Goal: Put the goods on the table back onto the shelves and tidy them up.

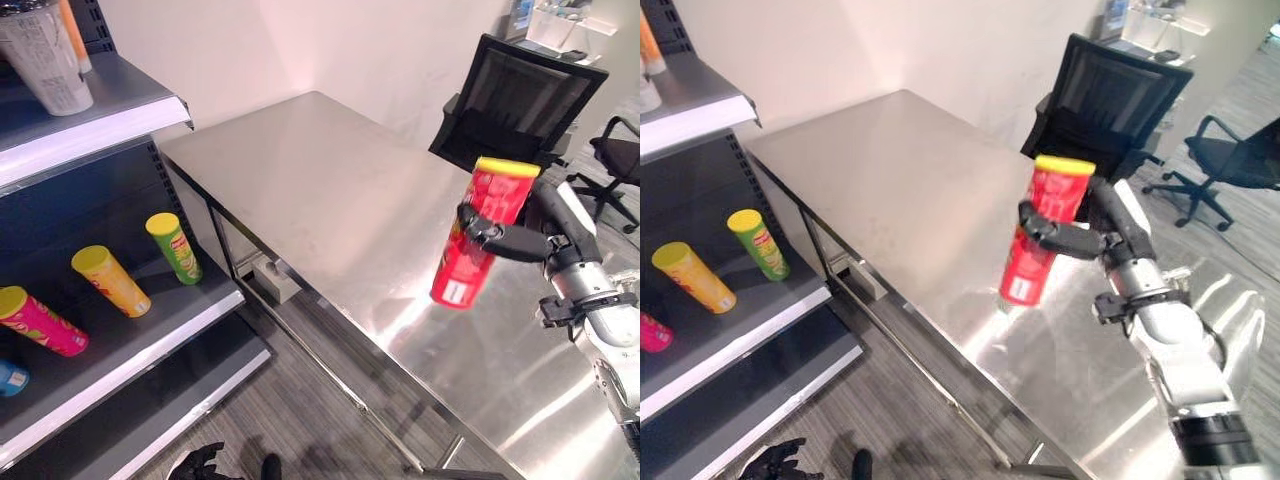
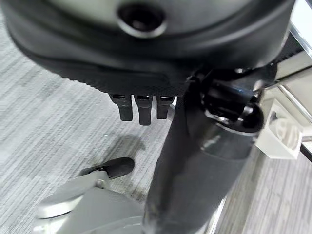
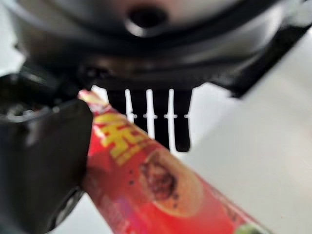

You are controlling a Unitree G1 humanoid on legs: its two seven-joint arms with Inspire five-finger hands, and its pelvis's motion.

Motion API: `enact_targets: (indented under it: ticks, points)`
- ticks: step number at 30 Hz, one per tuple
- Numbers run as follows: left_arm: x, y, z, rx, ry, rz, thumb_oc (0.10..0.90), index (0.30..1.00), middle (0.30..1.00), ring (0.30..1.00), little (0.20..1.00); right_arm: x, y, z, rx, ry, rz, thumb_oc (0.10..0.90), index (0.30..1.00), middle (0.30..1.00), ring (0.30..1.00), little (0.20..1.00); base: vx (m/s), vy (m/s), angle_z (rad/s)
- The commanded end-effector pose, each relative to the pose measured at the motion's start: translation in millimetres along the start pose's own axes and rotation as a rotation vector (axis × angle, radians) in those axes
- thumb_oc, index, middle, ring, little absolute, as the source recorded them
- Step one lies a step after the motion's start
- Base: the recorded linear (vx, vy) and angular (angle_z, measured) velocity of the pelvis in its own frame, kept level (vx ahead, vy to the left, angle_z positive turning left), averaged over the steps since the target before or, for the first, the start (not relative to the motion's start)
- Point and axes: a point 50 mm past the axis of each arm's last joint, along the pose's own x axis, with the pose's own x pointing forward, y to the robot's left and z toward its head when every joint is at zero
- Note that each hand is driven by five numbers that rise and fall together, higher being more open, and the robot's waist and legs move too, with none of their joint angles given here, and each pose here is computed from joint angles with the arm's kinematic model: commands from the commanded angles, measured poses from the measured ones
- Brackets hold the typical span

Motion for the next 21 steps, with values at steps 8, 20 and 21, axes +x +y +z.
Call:
enact_targets:
  ticks: [8,20,21]
  points:
    - [7,9,37,-0.043,-0.126,0.051,0.800,0.900,0.900,0.900,0.900,8,-16,150,-0.007,-0.838,-0.247,0.400,0.300,0.300,0.300,0.300,-0.22,-0.073,0.70]
    - [6,1,44,0.001,-0.173,0.010,0.800,0.900,0.900,0.900,0.900,-5,-11,149,-0.002,-0.833,-0.190,0.400,0.300,0.300,0.300,0.300,-0.17,0.286,0.68]
    - [6,1,44,0.006,-0.178,0.012,0.800,0.900,0.900,0.900,0.900,-5,-10,147,-0.005,-0.823,-0.196,0.400,0.300,0.300,0.300,0.300,-0.17,0.361,0.48]
